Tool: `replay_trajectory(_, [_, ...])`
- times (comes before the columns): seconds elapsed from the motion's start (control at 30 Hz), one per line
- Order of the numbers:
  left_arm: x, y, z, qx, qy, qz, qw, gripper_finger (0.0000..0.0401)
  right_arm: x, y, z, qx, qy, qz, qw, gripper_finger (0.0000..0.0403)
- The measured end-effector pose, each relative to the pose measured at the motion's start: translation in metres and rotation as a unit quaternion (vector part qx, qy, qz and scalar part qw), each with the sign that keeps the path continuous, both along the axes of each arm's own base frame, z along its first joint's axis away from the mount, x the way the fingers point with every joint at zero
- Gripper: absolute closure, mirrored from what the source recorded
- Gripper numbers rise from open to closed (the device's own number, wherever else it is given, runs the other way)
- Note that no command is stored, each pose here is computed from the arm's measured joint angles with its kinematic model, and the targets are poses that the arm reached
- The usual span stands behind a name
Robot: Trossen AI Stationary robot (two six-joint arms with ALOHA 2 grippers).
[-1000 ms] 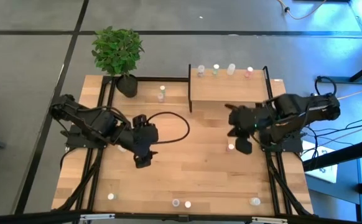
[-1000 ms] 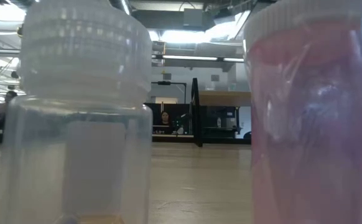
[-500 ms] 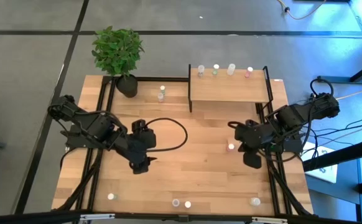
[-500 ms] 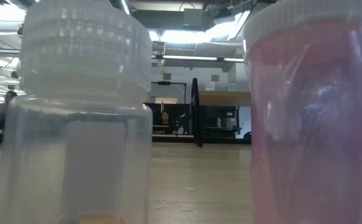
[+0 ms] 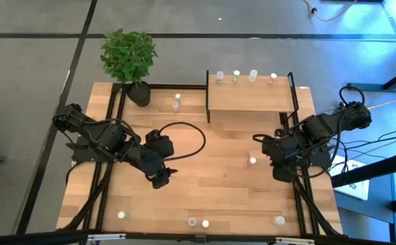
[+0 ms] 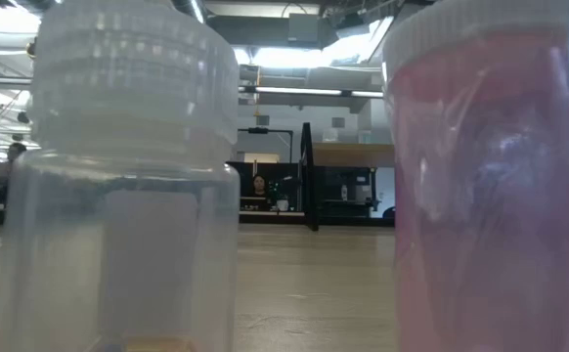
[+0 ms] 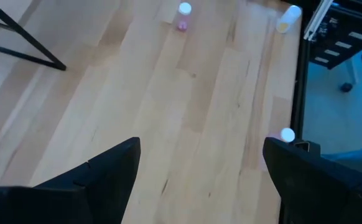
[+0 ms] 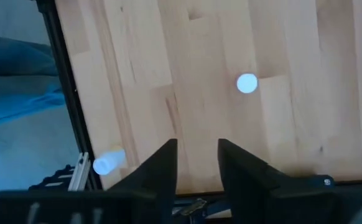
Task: Pick and place medicine bottles onto shelf by color
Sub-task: Put the top pink pill bottle aligned with the other pink bottle on the shelf
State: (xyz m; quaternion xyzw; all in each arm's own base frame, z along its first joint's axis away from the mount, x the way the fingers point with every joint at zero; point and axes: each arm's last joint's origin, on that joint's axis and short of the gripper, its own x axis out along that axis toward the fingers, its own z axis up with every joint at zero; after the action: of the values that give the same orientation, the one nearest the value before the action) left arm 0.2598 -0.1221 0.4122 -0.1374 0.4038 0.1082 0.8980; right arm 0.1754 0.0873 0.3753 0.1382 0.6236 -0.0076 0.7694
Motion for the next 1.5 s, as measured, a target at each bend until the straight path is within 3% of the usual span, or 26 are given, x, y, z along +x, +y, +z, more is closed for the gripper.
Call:
replay_trajectory(0.27, [0.0, 0.0, 0.0, 0.001, 0.0, 0.001, 1.0, 0.0067, 0.002, 0.001, -0.003, -0.005, 0.003, 0.007, 1.0, 0.0228])
replay_trajectory(0.43, [0.0, 0.001, 0.0, 0.002, -0.001, 0.001, 1.0, 0.0067, 0.006, 0.0, -0.032, -0.05, 0.033, 0.018, 0.998, 0.0203])
replay_trajectory(0.57, [0.0, 0.001, 0.0, 0.009, -0.002, 0.006, 1.0, 0.0067, 0.012, -0.003, -0.057, -0.074, 0.042, 0.048, 0.995, 0.0202])
replay_trajectory(1.03, [0.0, 0.001, 0.0, 0.009, -0.002, 0.006, 1.0, 0.0067, 0.028, -0.011, -0.106, -0.069, 0.005, 0.11, 0.992, 0.0206])
replay_trajectory(1.5, [0.0, 0.001, 0.0, 0.012, -0.003, 0.008, 1.0, 0.0067, 0.024, -0.023, -0.156, -0.084, 0.024, 0.114, 0.99, 0.0206])
